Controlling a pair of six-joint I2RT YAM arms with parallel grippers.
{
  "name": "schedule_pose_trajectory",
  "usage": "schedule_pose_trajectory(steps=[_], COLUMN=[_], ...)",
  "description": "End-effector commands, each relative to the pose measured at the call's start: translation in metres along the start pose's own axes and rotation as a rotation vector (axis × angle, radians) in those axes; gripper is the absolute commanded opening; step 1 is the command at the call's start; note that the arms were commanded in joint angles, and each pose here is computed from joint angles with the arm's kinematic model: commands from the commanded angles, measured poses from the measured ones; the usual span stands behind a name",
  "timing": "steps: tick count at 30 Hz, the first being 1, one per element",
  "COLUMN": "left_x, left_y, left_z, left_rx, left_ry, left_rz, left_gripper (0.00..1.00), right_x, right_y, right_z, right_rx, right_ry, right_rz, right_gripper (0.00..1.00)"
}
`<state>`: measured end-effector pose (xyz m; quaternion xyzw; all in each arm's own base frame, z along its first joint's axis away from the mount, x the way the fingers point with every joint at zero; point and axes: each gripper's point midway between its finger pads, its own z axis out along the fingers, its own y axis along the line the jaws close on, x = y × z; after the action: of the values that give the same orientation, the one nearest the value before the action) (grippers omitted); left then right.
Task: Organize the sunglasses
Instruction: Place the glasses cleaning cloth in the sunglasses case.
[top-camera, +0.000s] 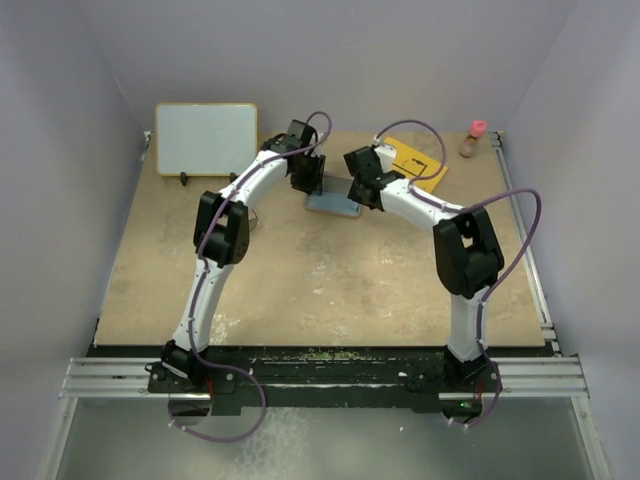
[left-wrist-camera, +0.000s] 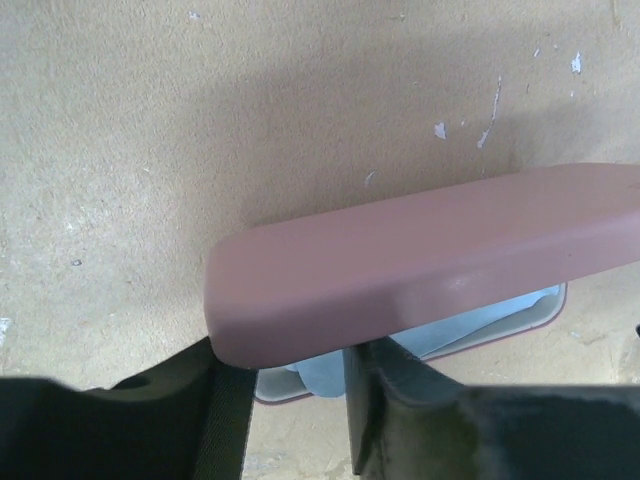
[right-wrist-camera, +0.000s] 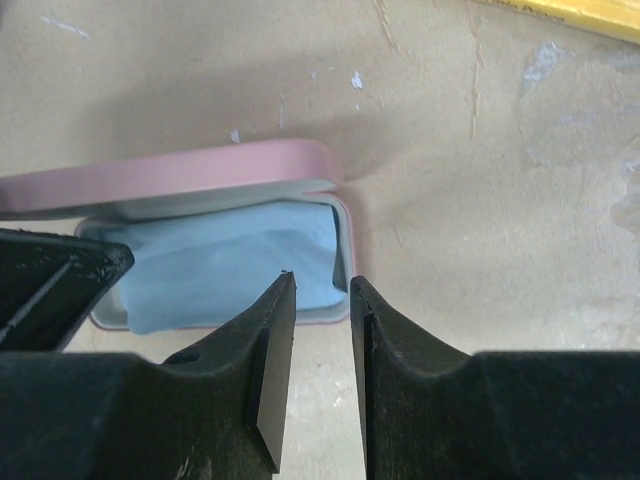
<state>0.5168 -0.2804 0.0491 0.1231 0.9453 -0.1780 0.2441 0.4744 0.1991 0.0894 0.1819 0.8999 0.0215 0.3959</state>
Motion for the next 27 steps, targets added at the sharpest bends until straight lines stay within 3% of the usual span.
schedule_pose_trajectory(steps=[1,9,10,11,22,27], left_x=[-0.019,-0.025,-0.027,-0.028,-0.031,-0.038], left_y=[0.007,0.02,0.021,0.022,0.019,0.037], left_z=[-0.016,-0.036,-0.039,-0.043,-0.058,-0.073], left_rx=[-0.01,-0.066,-0.069,-0.066,-0.019,-0.074], left_ry=[-0.062,-0.077,-0.083,-0.087,-0.078,-0.102], left_rz=[0.032,0.063,0.065,0.062,0.068,0.068], left_gripper=[0.47,0.57,0.82,0.96,0.98,0.98], right_x=[-0.022,-0.016,-0.017,-0.017,-0.014,-0.012], right_y=[0.004,-0.009,-0.011,-0.011,-0.02,-0.028], right_z=[-0.023,-0.04,-0.042,-0.045,-0.054,-0.064], right_rx=[-0.052,-0.062,-0.064,-0.068,-0.067,-0.068], right_ry=[-0.056,-0.054,-0.057,-0.061,-0.058,-0.06], right_rz=[0.065,0.08,0.083,0.084,0.089,0.091], right_gripper=[0.33,0.34,0.34,0.34,0.35,0.34])
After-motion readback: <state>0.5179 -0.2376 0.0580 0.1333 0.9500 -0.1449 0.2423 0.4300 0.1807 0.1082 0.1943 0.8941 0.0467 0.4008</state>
